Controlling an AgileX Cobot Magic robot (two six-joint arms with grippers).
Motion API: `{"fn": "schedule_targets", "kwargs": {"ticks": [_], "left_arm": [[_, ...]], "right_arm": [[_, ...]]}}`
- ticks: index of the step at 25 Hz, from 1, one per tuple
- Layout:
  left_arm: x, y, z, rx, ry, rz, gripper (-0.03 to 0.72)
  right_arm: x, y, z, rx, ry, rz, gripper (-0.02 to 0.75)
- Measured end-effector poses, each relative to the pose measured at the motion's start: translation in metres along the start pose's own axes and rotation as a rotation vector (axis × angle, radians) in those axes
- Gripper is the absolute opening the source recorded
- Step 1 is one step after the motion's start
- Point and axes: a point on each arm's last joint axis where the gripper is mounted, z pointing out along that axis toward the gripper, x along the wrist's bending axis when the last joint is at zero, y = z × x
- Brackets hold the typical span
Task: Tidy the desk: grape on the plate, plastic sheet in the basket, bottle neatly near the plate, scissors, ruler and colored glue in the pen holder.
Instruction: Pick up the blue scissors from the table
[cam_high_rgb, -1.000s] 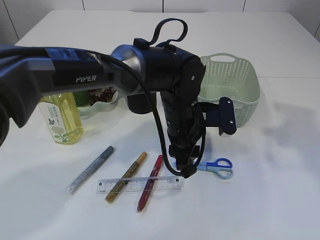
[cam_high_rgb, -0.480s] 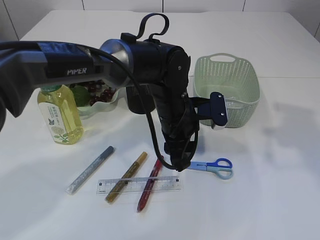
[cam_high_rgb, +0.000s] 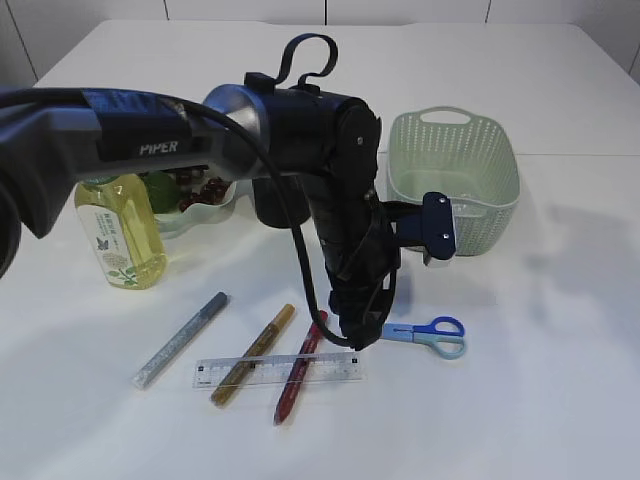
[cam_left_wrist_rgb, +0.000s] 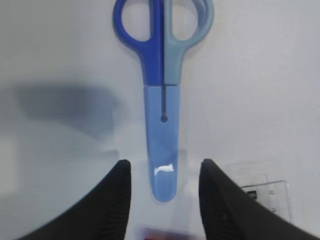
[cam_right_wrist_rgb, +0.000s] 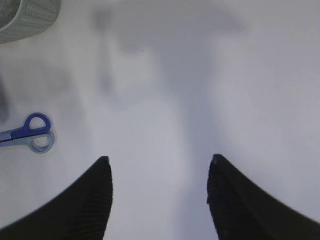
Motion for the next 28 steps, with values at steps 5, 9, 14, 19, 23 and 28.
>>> {"fn": "schedule_targets", "kwargs": {"ticks": [5, 9, 14, 19, 23, 28], "left_arm": [[0.000, -0.002, 0.009, 0.009, -0.011, -0.003, 0.330], [0.000, -0.003, 0.017, 0.014, -0.016, -0.003, 0.329], [-0.001, -0.005, 0.023, 0.020, -0.026, -0.005, 0.313], [0.000, -0.004, 0.023, 0.018, -0.022, -0.003, 0.309], [0.000, -0.004, 0.024, 0.015, -0.021, -0.005, 0.309], [0.000, -0.004, 0.024, 0.015, -0.021, -0.005, 0.309]], "right_arm": [[0.000, 0.000, 0.000, 0.000, 0.000, 0.000, 0.475], [0.000, 0.000, 0.000, 0.000, 0.000, 0.000, 0.475], [0.000, 0.000, 0.000, 0.000, 0.000, 0.000, 0.475], [0.000, 0.000, 0.000, 0.000, 0.000, 0.000, 0.475], [0.000, 0.000, 0.000, 0.000, 0.000, 0.000, 0.475], [0.000, 0.000, 0.000, 0.000, 0.000, 0.000, 0.475]]}}
